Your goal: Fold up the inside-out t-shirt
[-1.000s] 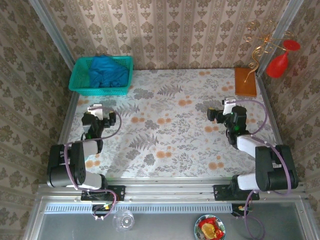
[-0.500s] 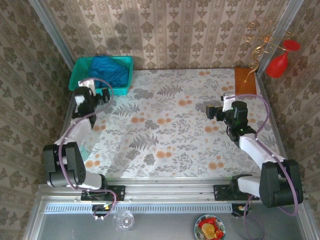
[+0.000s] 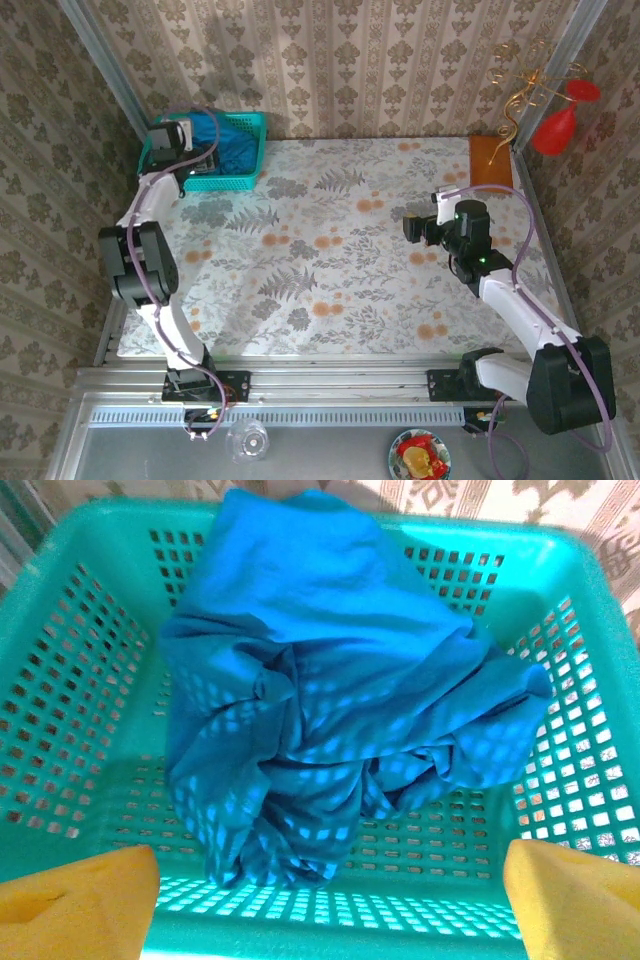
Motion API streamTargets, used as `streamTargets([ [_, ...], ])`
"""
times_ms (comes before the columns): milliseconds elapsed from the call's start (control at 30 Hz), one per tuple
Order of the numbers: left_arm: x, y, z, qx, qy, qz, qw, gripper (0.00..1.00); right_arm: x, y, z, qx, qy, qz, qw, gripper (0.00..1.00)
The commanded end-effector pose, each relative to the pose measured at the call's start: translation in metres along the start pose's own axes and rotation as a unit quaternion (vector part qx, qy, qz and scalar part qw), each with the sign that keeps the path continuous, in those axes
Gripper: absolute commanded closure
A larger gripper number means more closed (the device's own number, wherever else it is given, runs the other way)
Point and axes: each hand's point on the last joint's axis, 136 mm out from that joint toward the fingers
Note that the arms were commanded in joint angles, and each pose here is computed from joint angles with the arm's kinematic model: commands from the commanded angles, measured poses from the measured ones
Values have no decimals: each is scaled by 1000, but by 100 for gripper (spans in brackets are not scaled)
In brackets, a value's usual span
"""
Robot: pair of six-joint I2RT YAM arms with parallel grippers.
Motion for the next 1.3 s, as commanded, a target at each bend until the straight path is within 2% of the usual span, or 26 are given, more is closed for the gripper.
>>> streamTargets([
  [0, 0, -15, -3, 28, 14, -17, 999, 11, 5, 12, 15, -13, 14, -7, 1000, 0],
  [200, 18, -58, -6, 52, 47, 14, 997, 12, 15, 19, 14, -15, 21, 2, 1000, 0],
  [433, 37, -91, -6, 59, 88, 55, 993, 13, 19, 20, 4, -8, 22, 5, 1000, 0],
  [833, 42, -135, -25, 93, 127, 62, 986, 17, 23, 24, 5, -15, 17, 9, 1000, 0],
  [967, 46, -144, -39, 103, 144, 60, 982, 25, 27, 24, 6, -14, 18, 13, 1000, 0],
  [1067, 44, -148, -41, 102, 144, 53, 983, 37, 30, 24, 6, -15, 19, 17, 1000, 0],
  [1267, 41, -151, -33, 85, 141, 37, 986, 69, 35, 23, 5, -15, 22, 17, 1000, 0],
])
Point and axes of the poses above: each hand's point on the last joint's axis, 136 mm out from that joint toward the fingers, its own y axis back along the fingers, its own x axis along the line the jaws close on, z = x × y, and after that the axes turned 15 degrees about -y, right-handed
